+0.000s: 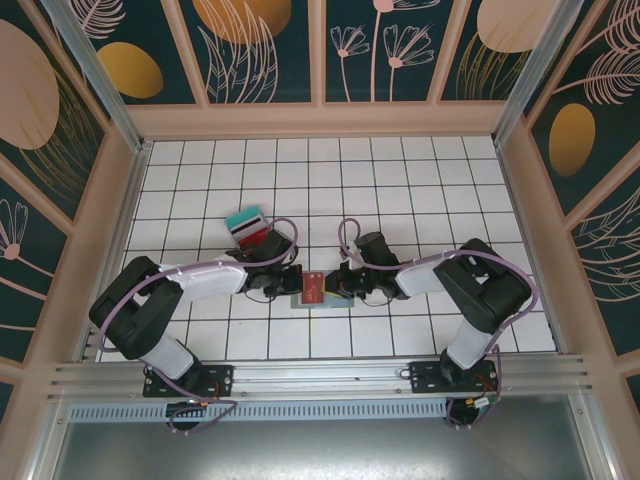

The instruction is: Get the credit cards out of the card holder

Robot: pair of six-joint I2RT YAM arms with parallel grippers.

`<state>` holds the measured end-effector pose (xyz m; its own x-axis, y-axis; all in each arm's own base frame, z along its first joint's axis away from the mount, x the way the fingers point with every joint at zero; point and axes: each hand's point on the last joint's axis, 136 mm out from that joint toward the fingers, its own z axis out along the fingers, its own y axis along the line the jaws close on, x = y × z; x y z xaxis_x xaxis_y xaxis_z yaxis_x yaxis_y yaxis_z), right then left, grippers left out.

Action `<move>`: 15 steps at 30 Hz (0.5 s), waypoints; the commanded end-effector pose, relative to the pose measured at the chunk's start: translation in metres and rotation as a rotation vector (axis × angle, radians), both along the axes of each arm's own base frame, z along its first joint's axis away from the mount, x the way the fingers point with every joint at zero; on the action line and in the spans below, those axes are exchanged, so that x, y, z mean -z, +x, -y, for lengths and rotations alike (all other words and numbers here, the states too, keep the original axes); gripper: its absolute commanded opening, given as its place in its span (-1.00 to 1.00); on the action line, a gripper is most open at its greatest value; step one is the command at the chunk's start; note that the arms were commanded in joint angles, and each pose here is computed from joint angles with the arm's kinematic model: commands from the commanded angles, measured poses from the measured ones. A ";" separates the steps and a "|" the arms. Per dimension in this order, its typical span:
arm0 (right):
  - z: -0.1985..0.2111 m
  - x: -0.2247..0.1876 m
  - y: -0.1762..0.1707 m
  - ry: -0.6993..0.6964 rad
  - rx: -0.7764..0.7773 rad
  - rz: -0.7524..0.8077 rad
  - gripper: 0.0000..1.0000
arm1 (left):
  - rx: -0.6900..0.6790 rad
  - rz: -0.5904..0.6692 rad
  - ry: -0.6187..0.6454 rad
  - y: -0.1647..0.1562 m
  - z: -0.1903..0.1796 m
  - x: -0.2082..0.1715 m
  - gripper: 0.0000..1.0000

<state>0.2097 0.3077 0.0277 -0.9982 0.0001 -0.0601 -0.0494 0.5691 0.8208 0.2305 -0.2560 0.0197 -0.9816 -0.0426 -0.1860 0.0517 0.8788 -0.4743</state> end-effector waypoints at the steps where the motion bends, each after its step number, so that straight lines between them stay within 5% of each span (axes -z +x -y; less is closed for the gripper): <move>1: -0.003 0.001 -0.003 -0.005 -0.029 0.006 -0.91 | 0.001 -0.075 0.119 -0.016 -0.022 0.032 -1.00; 15: 0.022 0.001 -0.001 -0.031 0.020 0.012 -1.00 | 0.001 -0.079 0.128 -0.018 -0.024 0.034 -1.00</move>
<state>0.2124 0.2938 0.0267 -0.9977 0.0252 -0.0633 -0.0367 0.5844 0.8107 0.2304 -0.2560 0.0194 -0.9817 -0.0425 -0.1854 0.0514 0.8791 -0.4739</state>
